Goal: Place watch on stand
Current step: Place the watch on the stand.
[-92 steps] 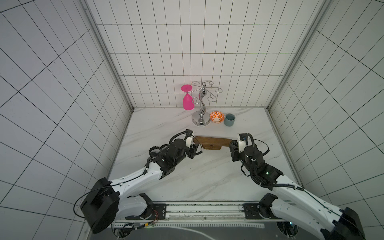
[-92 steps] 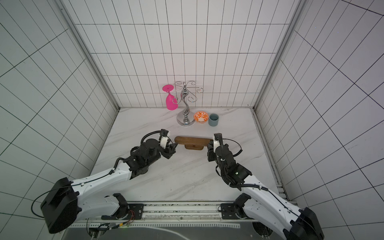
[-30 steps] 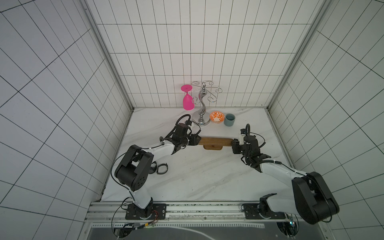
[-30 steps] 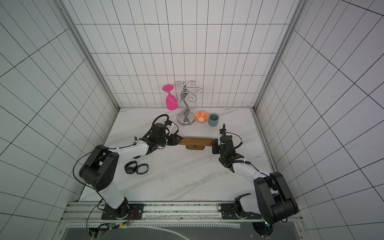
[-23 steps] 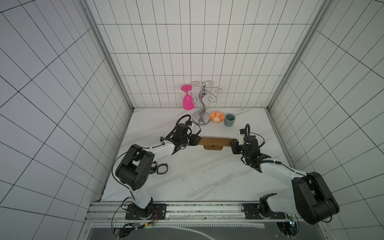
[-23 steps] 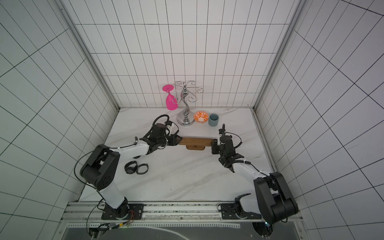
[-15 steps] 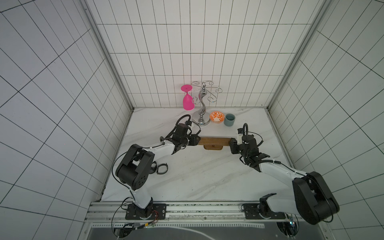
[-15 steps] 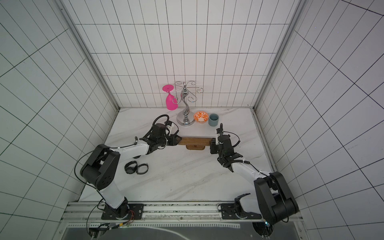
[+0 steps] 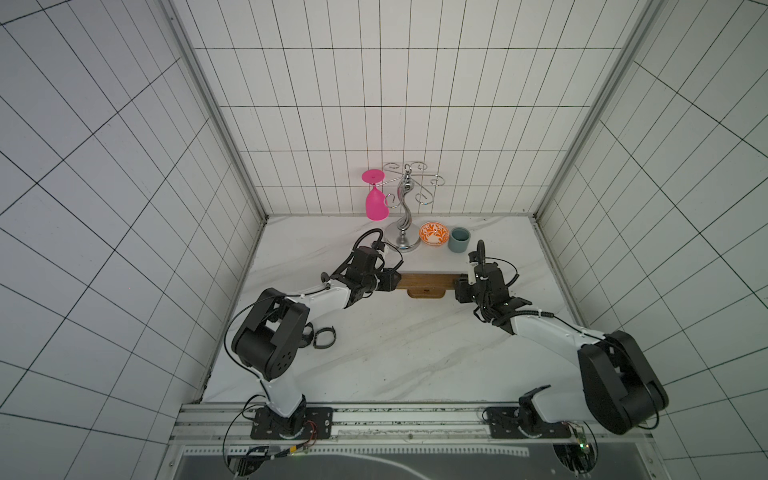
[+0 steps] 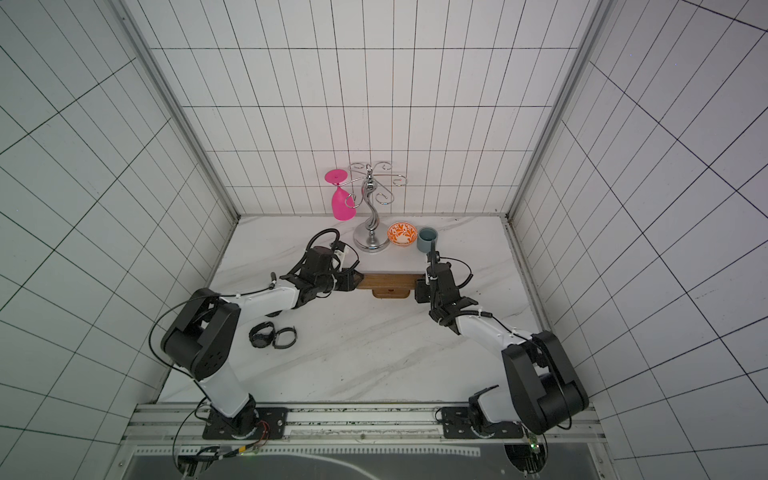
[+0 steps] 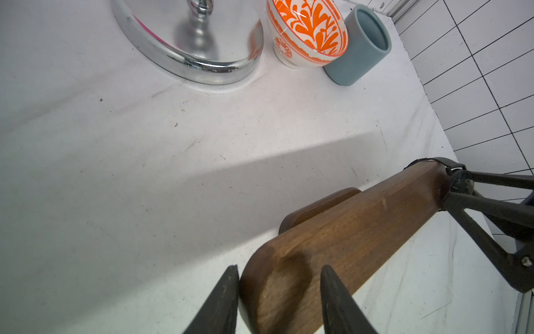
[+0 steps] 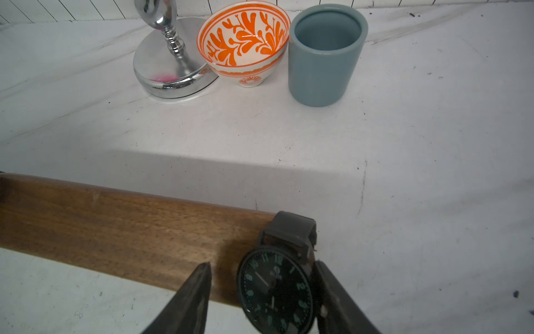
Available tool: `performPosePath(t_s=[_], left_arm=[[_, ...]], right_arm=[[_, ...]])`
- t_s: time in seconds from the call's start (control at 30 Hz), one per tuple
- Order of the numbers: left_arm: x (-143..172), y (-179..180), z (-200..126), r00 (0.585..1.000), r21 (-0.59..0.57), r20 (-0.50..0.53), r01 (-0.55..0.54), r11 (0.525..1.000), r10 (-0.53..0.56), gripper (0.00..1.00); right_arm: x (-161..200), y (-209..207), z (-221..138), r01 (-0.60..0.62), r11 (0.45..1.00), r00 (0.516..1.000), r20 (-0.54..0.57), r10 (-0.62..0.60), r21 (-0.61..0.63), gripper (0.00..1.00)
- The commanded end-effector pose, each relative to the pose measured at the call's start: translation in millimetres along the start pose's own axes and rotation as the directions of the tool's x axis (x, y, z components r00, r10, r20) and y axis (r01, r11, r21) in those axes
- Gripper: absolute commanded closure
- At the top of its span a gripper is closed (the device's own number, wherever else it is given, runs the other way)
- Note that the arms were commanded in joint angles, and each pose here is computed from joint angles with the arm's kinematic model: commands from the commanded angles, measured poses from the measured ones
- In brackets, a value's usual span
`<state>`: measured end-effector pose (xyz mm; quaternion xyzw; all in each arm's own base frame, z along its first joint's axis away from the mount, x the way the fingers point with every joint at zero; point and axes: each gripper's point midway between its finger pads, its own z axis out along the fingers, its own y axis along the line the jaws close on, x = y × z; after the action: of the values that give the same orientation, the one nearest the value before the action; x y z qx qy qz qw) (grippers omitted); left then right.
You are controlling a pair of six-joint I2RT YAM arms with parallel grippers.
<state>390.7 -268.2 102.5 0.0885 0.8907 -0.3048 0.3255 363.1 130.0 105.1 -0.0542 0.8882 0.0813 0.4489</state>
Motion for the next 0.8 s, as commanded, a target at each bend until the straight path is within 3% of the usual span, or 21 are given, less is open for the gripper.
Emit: performPosePath(t_s=[0.0,0.4,0.77], left_arm=[[-8.1,-15.6,2.7,0.999,0.044,0.013,-0.031,0.999,0.030,0.55],[-5.8,-14.1,3.1,0.999,0.035,0.008,-0.033,0.999,0.032,0.55],[-5.9,-13.6,3.1,0.999,0.034,0.008,-0.034,0.999,0.034,0.55]], right_arm=[[-48.1,21.6,-4.1,0.001,0.998,0.996,0.086,0.004,-0.058,0.63],[-54.6,22.4,-5.5,0.006,0.998,0.996,0.085,-0.001,-0.064,0.44],[-56.3,8.9,-4.0,-0.017,1.000,0.997,0.071,0.019,-0.024,0.41]])
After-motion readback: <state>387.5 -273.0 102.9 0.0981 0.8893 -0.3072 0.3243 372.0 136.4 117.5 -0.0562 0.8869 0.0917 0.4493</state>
